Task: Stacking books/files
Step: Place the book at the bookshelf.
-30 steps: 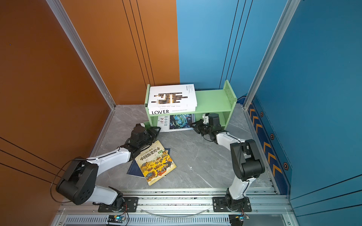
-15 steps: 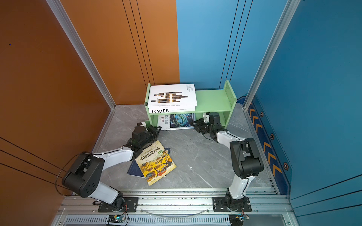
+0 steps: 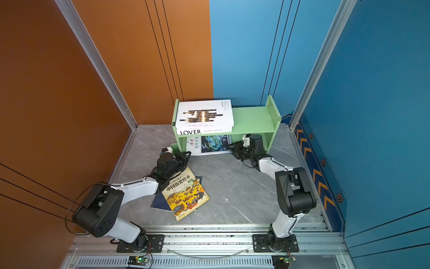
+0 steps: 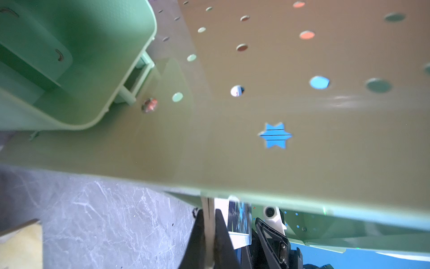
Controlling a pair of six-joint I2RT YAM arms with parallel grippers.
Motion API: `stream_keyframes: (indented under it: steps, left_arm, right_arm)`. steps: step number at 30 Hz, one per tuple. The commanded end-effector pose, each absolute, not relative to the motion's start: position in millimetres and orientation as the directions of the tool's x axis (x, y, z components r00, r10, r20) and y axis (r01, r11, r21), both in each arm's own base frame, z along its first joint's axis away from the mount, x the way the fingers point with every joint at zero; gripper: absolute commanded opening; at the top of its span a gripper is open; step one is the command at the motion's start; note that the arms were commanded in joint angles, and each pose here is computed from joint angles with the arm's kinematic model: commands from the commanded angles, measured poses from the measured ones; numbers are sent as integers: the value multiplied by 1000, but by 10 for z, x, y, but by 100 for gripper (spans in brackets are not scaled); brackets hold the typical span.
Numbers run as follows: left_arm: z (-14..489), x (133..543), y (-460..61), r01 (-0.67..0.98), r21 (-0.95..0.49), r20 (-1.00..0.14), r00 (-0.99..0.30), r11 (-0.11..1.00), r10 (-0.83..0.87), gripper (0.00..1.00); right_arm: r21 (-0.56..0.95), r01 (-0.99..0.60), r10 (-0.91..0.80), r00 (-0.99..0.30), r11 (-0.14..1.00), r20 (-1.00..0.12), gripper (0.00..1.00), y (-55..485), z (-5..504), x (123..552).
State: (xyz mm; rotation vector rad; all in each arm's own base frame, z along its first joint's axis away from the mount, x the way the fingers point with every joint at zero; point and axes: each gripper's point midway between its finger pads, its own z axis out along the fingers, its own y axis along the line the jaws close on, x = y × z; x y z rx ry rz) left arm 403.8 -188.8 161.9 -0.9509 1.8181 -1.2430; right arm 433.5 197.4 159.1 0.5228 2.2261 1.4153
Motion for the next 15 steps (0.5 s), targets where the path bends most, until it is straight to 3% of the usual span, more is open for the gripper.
stream_keyframes:
  steps: [1,7,11,15]
  left_arm:
    - [1634,4114,-1810,-170,-950,-173,-416,263,-893,0]
    - [1651,4157,-1833,-163,-955,-164,-412,249,-896,0]
    - [1662,4196,-1875,-158,-956,-161,-425,248,-891,0]
    - [1655,4217,-1894,-161,-956,-154,-429,244,-890,0]
  right_arm:
    - [897,123,555,-818,424,-150,33,1898,1493,4272]
    - [893,137,563,-814,428,-145,33,1869,1448,4227]
    - [878,155,572,-806,453,-153,45,1808,1401,4172]
    - [855,173,582,-795,489,-172,48,1698,1375,4111]
